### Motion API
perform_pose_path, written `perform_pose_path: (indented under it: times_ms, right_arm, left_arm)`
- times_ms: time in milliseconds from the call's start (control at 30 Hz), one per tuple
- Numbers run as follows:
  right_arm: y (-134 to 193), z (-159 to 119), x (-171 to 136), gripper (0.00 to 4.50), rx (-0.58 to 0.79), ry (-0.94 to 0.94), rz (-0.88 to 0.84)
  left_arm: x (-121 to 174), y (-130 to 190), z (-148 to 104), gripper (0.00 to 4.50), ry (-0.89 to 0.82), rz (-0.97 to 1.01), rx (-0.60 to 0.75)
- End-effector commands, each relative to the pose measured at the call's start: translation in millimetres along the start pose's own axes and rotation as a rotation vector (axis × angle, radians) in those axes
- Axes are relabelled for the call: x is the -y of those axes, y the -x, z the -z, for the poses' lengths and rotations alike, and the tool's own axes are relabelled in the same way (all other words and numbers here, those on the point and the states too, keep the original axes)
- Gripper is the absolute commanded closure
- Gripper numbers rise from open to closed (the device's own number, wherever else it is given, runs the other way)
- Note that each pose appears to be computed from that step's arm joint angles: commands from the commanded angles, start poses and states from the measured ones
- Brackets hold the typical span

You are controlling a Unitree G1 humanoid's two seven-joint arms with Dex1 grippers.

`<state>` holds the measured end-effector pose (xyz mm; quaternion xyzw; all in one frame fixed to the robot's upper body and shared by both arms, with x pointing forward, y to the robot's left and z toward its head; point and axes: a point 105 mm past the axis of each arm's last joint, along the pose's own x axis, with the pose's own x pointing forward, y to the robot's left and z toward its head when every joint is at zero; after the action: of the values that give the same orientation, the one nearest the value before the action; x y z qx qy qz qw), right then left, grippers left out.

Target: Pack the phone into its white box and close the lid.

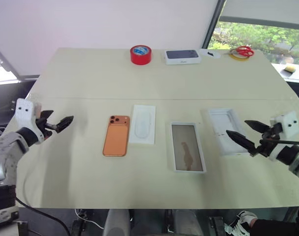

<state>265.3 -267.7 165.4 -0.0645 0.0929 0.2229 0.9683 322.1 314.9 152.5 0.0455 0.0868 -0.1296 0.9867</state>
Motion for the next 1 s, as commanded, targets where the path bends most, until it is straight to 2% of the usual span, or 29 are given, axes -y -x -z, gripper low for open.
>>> perform_pose_path:
  times_ms: [33,233,367,567,700,800,1000]
  right_arm:
    - [0.1,-13.7,-4.1,0.03,0.036,0.03,-0.017]
    - [-5.0,-20.0,-11.1,0.03,0.03,0.054,-0.056]
    - [-8.0,-18.4,-17.2,0.03,0.008,0.09,-0.099]
    - [-20.0,-19.6,-29.9,0.03,-0.016,0.15,-0.146]
    - [-28.9,-27.5,-37.8,0.03,0.005,0.201,-0.163]
    - [-32.2,-28.2,-40.5,0.03,-0.001,0.208,-0.146]
    - [-32.9,-26.4,-48.2,0.03,-0.011,0.222,-0.152]
  left_arm:
    - [1.8,2.9,-12.7,0.0,-0.023,0.003,0.045]
    - [12.5,2.8,-12.5,0.0,-0.022,0.025,0.049]
    - [41.6,-6.7,-14.0,0.0,-0.016,0.107,0.054]
    - [121.8,-30.5,-15.3,0.0,0.069,0.333,0.04]
    - [183.0,-46.0,-34.1,0.0,0.201,0.464,0.067]
    - [195.2,-63.0,-43.5,0.0,0.298,0.386,0.042]
    - [199.1,-89.7,-35.6,0.0,0.257,0.226,-0.158]
